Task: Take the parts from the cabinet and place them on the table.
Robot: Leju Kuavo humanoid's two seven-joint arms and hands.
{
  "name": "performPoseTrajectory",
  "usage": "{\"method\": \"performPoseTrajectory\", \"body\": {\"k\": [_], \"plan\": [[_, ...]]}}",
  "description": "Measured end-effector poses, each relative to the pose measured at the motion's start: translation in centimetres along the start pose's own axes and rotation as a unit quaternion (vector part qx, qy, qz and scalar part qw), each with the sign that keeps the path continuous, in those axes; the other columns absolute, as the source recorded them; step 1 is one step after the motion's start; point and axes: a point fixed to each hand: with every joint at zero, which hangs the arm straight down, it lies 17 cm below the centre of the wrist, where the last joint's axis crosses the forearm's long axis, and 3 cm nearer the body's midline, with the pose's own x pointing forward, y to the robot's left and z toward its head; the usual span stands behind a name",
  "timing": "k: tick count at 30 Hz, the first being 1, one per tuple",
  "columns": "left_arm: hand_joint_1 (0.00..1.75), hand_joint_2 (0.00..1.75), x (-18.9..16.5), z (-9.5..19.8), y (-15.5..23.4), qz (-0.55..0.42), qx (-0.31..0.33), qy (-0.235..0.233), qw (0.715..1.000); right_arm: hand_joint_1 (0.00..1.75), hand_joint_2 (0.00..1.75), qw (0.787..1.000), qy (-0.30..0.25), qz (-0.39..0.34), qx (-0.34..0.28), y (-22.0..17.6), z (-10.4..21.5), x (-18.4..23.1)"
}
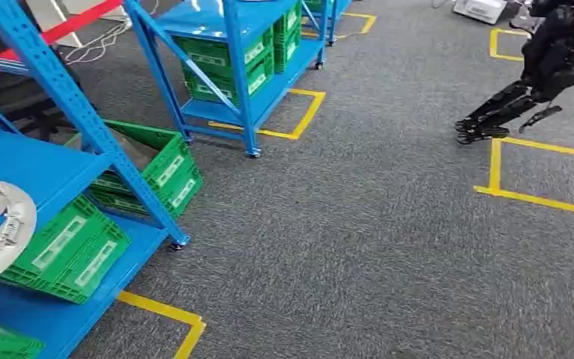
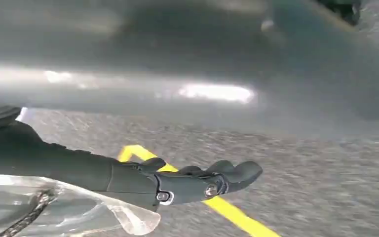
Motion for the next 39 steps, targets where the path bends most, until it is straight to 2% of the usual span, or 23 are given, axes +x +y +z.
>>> {"method": "performPoseTrajectory", "body": {"k": [6,20,30,35,39], "plan": [[0.00,0.00,0.1,0.1,-0.3,0.000,-0.002,0.000,1.000,0.00,0.00,0.999,-0.003,0.036,0.004,0.1,0.1,-0.7],[0.00,0.00,-0.2,0.1,-0.2,-0.004,-0.001,0.000,1.000,0.00,0.00,0.997,-0.008,0.070,0.012,0.5,0.2,-0.8],[0.00,0.00,-0.6,0.0,0.6,0.010,0.015,-0.001,1.000,0.00,0.00,0.991,-0.050,0.127,0.012,1.2,0.2,1.5],[0.00,0.00,0.1,0.0,0.6,0.018,0.018,-0.016,1.000,0.00,0.00,0.990,-0.042,0.131,0.012,1.2,0.2,0.8],[0.00,0.00,-0.5,0.2,0.2,0.034,0.016,-0.003,0.999,0.00,0.00,0.991,-0.033,0.131,0.012,1.2,0.2,0.3]]}}
